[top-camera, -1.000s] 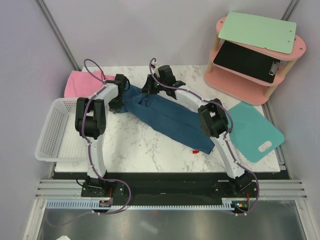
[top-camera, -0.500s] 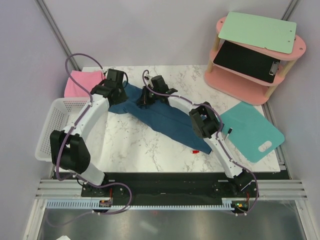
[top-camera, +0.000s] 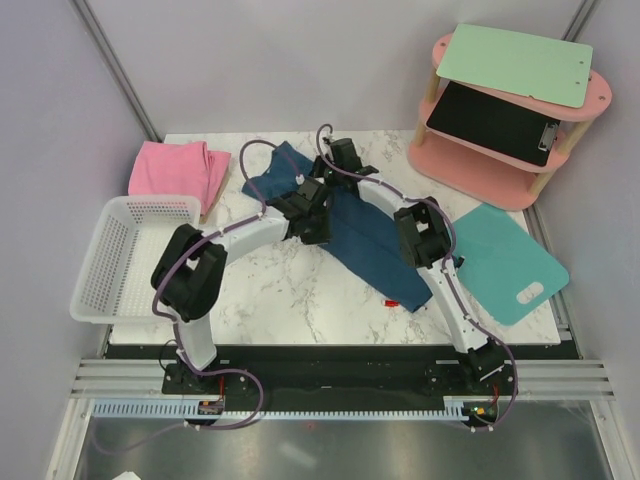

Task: Fold and stack the t-shirts
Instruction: Rotate the tshirt 90 degrees

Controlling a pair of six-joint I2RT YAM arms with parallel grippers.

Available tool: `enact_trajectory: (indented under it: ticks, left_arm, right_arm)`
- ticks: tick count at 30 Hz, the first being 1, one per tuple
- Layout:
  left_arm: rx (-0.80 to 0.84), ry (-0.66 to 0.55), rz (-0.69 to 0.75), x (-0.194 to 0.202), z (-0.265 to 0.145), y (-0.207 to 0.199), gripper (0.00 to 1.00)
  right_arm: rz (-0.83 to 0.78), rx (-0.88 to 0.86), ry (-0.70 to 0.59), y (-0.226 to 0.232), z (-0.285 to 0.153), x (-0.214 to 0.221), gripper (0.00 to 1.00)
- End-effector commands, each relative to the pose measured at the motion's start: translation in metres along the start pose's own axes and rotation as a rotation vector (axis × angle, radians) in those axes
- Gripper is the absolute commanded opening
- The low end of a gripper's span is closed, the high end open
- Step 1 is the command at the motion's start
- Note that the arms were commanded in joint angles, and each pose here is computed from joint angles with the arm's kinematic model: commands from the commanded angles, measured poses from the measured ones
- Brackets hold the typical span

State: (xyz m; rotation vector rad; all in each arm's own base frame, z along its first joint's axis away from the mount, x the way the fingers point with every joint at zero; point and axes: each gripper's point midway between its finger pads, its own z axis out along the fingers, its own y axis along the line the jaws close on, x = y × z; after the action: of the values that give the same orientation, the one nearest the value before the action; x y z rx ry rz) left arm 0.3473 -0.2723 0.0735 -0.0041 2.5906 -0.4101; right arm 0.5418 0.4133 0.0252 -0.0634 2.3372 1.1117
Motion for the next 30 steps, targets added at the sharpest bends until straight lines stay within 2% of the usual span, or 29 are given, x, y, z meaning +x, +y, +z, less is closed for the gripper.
enact_trajectory:
  ticks: [1, 6, 10, 15, 18, 20, 30]
  left_arm:
    - [0.18, 0.044, -0.08, 0.016, 0.017, -0.055, 0.02]
    - [0.329, 0.076, -0.135, 0.029, 0.032, -0.097, 0.02]
    - [0.343, 0.163, -0.163, 0.049, 0.064, -0.105, 0.02]
    - [0.398, 0.215, -0.219, 0.06, 0.08, -0.115, 0.02]
    - [0.339, 0.224, -0.25, 0.067, 0.086, -0.097, 0.02]
    - [0.254, 0.243, -0.285, 0.075, 0.087, -0.07, 0.02]
    - [-0.028, 0.172, -0.401, 0.058, 0.059, 0.053, 0.02]
  right_arm:
    - [0.126, 0.293, -0.026, -0.122, -0.021, -0.007, 0.09]
    - [0.164, 0.284, -0.062, -0.136, -0.029, -0.028, 0.09]
    - [0.166, 0.268, -0.078, -0.135, -0.033, -0.039, 0.09]
    - [0.162, 0.263, -0.076, -0.137, -0.036, -0.041, 0.09]
    - [0.17, 0.268, -0.071, -0.143, -0.04, -0.041, 0.09]
    - [0.177, 0.272, -0.07, -0.148, -0.043, -0.042, 0.09]
    - [0.195, 0.268, -0.074, -0.157, -0.046, -0.045, 0.09]
